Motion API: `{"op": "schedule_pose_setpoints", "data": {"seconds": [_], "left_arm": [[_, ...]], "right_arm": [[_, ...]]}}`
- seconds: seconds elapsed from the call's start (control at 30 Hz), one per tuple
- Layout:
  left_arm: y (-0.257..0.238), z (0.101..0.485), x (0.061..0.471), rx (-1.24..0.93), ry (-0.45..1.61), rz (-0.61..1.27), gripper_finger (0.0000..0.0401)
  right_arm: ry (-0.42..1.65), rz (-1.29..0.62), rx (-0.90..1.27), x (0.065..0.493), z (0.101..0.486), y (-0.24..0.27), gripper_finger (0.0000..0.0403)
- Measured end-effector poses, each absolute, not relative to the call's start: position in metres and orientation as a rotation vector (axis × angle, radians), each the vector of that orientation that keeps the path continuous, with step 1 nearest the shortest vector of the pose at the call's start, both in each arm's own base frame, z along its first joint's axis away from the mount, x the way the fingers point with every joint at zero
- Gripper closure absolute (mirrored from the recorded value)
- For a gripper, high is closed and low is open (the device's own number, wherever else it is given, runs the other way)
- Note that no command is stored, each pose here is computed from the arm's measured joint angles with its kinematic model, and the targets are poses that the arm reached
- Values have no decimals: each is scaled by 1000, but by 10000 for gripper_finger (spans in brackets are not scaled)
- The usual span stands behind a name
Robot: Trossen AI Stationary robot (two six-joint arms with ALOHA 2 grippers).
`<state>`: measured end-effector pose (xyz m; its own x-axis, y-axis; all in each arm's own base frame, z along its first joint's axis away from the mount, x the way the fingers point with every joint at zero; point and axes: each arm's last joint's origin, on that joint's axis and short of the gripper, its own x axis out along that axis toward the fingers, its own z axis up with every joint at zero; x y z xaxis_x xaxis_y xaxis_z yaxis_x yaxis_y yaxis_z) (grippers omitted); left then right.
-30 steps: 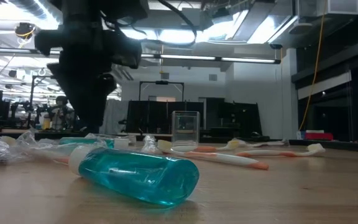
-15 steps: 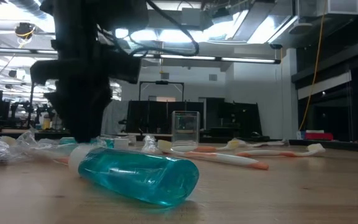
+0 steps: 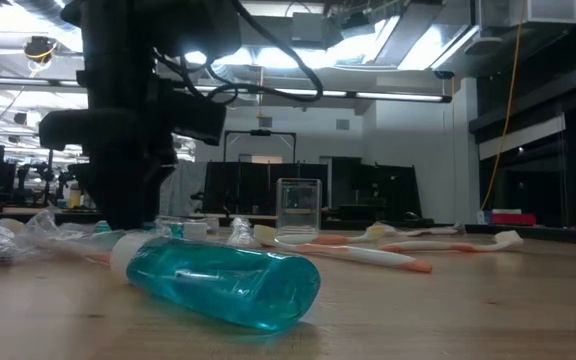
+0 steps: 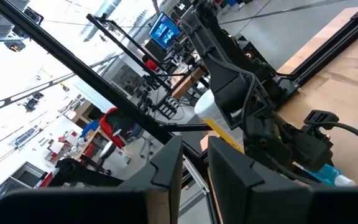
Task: Pick & Place toothbrushing station
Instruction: Put the blue mouthwash into the transparent organizer
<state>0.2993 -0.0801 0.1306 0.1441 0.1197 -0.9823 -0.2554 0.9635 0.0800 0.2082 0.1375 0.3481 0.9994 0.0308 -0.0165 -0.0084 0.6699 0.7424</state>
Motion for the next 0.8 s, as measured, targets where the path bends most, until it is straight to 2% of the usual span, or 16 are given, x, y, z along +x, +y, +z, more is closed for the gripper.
{"op": "schedule_pose_setpoints", "data": {"seconds": [0.17,0.43,0.6,0.7,0.8], "left_arm": [[-79,132,300,-104,1385,285,271],[-60,150,296,-94,1290,442,255],[-37,191,295,-223,1095,517,265],[-23,228,294,-320,861,529,266],[-13,265,292,-409,631,465,267]], "right_arm": [[28,22,837,208,348,138,323],[16,14,824,206,350,136,323],[-27,-41,803,204,355,130,323],[-47,-61,781,204,357,124,323],[-70,-77,745,205,360,118,323]]}}
